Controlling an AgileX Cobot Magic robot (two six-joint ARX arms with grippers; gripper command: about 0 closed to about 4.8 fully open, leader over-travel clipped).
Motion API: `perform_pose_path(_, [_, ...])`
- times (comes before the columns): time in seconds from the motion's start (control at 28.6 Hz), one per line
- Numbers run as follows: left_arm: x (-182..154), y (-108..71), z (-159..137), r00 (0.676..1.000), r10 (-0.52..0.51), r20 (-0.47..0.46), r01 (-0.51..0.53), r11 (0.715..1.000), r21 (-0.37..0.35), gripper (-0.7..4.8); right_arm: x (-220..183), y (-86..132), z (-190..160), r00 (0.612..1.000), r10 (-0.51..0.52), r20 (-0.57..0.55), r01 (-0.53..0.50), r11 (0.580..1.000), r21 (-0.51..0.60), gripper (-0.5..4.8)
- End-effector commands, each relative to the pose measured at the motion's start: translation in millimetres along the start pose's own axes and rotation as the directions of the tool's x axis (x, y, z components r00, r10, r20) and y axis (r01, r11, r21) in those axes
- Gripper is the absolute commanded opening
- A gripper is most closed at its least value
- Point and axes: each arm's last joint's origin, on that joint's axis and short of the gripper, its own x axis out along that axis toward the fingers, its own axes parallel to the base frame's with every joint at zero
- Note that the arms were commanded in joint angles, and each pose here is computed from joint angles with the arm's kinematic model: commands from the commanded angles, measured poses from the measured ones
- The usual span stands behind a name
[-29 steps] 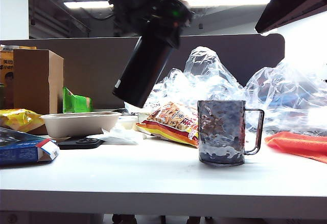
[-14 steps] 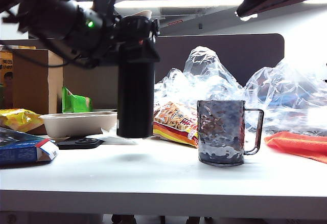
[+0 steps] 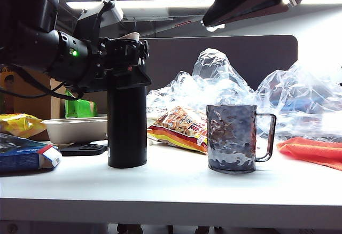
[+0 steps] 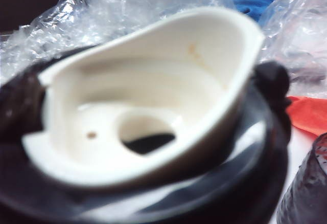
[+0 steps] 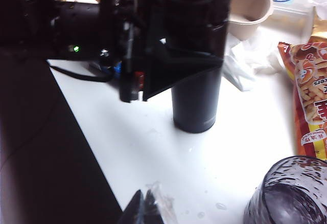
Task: Pick up the black thermos, pour some water into the cup, then place the black thermos back on the table.
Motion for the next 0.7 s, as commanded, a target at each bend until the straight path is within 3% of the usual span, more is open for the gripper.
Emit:
perform_pose_path(0.03, [3.3, -1.4, -0.3, 0.999, -0.046, 0.028, 0.046, 0.999, 0.004, -0.06, 0.6, 5.4, 2.9, 0.999, -0.033, 0.02, 0.033, 0.999, -0.014, -0.05])
perform_pose_path(0.14, [3.9, -1.4, -2.3, 0.999, -0.046, 0.016, 0.046, 0.999, 0.002, -0.05, 0.6, 5.5, 2.8, 0.999, -0.03, 0.019, 0.03, 1.0, -0.006, -0.05])
perform_pose_path(0.17, [3.8, -1.3, -2.2, 0.999, -0.044, 0.017, 0.044, 0.999, -0.003, 0.72, 0.6, 5.5, 2.8, 0.999, -0.03, 0.02, 0.03, 1.0, -0.006, -0.05])
perform_pose_path(0.21, [3.8, -1.2, -2.2, 0.999, -0.039, 0.017, 0.039, 0.999, -0.013, 1.9, 0.6, 5.5, 2.8, 0.999, -0.03, 0.019, 0.03, 1.0, -0.006, -0.05])
perform_pose_path(0.28, [3.9, -1.2, -2.6, 0.999, -0.038, 0.013, 0.038, 0.999, -0.018, 3.72, 0.6, 5.4, 2.8, 0.999, -0.03, 0.019, 0.03, 1.0, -0.006, -0.05])
perform_pose_path(0.35, [3.9, -1.2, -4.3, 0.999, -0.039, -0.005, 0.038, 0.999, -0.019, 4.69, 0.5, 5.5, 2.8, 0.999, -0.03, 0.02, 0.03, 1.0, -0.006, -0.05])
perform_pose_path(0.59, [3.0, -1.4, -2.7, 0.999, -0.044, -0.002, 0.044, 0.999, -0.029, 4.79, 0.4, 5.5, 2.8, 0.999, -0.03, 0.02, 0.03, 1.0, -0.006, -0.05])
perform_pose_path(0.7, [2.6, -2.0, -2.2, 0.998, -0.065, -0.003, 0.064, 0.995, -0.073, 4.79, 0.4, 5.5, 2.7, 0.999, -0.03, 0.019, 0.03, 1.0, -0.006, -0.05])
